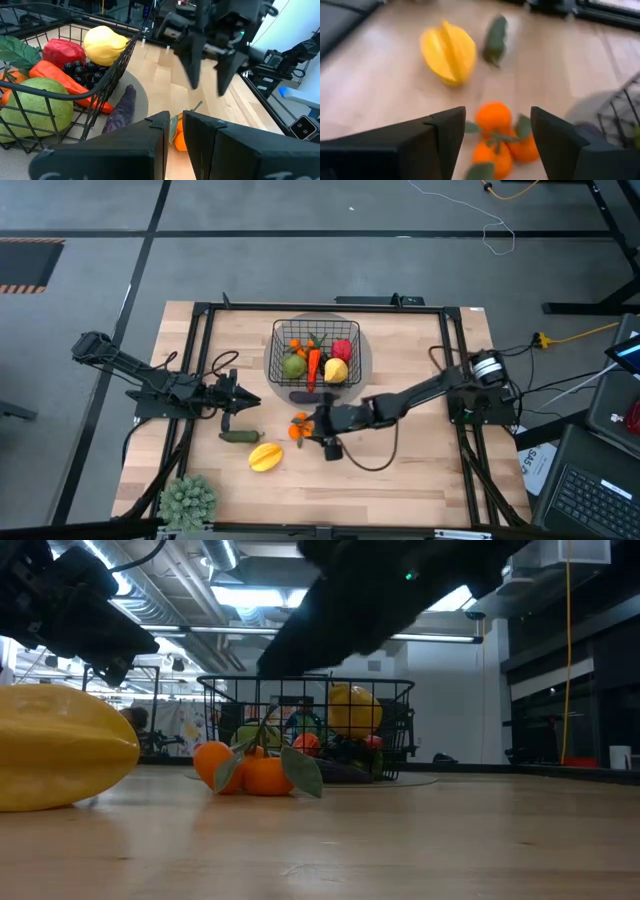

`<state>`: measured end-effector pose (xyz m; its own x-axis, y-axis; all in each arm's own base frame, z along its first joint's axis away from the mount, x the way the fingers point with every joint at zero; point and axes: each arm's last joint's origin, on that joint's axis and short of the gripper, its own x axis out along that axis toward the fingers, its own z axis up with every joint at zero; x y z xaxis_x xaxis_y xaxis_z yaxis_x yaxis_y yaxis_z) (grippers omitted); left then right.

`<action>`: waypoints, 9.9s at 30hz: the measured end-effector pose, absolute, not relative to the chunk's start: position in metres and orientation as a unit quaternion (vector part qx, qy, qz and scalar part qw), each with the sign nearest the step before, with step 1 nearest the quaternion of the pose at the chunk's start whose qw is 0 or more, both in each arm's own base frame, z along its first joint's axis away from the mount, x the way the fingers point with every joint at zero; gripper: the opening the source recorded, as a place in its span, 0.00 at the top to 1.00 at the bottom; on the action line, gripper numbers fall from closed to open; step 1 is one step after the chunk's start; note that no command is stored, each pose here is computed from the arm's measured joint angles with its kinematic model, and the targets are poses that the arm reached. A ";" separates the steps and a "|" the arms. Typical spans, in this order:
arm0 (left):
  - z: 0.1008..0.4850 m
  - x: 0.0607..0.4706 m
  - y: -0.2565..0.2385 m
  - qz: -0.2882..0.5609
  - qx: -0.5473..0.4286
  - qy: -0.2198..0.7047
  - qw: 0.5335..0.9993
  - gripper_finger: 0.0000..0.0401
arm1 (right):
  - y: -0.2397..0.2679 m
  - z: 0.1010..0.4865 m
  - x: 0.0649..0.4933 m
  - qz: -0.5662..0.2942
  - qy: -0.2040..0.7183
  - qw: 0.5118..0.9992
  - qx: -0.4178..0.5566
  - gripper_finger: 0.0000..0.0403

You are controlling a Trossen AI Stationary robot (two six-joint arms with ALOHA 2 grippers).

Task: Build produce basket
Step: Put the tangerine into the wire organizer, then put the eggplant into the wire organizer

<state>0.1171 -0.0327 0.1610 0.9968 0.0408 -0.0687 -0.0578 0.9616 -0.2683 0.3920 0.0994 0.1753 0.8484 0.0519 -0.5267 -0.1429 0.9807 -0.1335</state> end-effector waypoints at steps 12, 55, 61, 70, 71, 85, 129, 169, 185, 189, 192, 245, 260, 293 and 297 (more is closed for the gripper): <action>0.161 0.117 -0.033 0.025 -0.136 0.033 0.990 0.90 | 0.102 0.149 0.401 0.039 0.327 0.943 -0.052 0.47; 0.161 0.117 -0.033 0.025 -0.136 0.033 0.990 0.90 | 0.124 0.158 0.418 0.000 0.275 0.961 -0.022 1.00; 0.161 0.117 -0.033 0.023 -0.135 0.034 0.990 0.90 | 0.139 0.195 0.428 -0.032 0.271 0.954 -0.126 1.00; 0.160 0.117 -0.033 0.023 -0.135 0.034 0.990 0.90 | 0.109 0.258 0.433 -0.211 0.369 0.860 -0.281 1.00; 0.160 0.117 -0.033 0.023 -0.135 0.034 0.990 0.90 | 0.102 0.262 0.433 -0.218 0.381 0.853 -0.282 1.00; 0.160 0.117 -0.033 0.023 -0.135 0.034 0.990 0.90 | -0.002 0.265 0.436 -0.237 0.479 0.823 -0.193 0.99; 0.160 0.117 -0.033 0.024 -0.136 0.034 0.990 0.90 | 0.127 0.263 0.416 0.085 0.498 0.854 -0.125 0.61; 0.161 0.117 -0.033 0.024 -0.136 0.034 0.990 0.90 | 0.071 0.096 0.386 -0.208 0.341 0.905 -0.143 0.61; 0.161 0.117 -0.033 0.023 -0.136 0.034 0.990 0.90 | 0.085 0.085 0.391 -0.142 0.325 0.924 -0.142 0.61; 0.160 0.117 -0.033 0.024 -0.136 0.034 0.990 0.90 | 0.086 0.085 0.391 -0.138 0.325 0.925 -0.142 0.61; 0.161 0.117 -0.033 0.024 -0.136 0.034 0.990 0.90 | 0.086 0.085 0.391 -0.156 0.319 0.923 -0.146 0.61; 0.160 0.117 -0.033 0.024 -0.135 0.034 0.990 0.90 | 0.137 0.140 0.426 -0.116 0.282 0.931 -0.199 0.95; 0.160 0.117 -0.033 0.024 -0.136 0.034 0.990 0.90 | 0.157 0.200 0.431 -0.228 0.337 0.865 -0.295 0.94; 0.161 0.117 -0.033 0.023 -0.136 0.034 0.990 0.90 | 0.042 0.294 0.398 -0.393 0.532 0.709 -0.244 0.95; 0.160 0.117 -0.033 0.024 -0.136 0.034 0.990 0.90 | 0.016 0.293 0.399 -0.389 0.564 0.694 -0.222 0.95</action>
<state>0.1171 -0.0328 0.1604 0.9965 0.0373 -0.0745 -0.0561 0.9617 -0.2683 0.3986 0.0164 0.2929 0.0610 -0.7905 -0.6095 0.2902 0.5983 -0.7469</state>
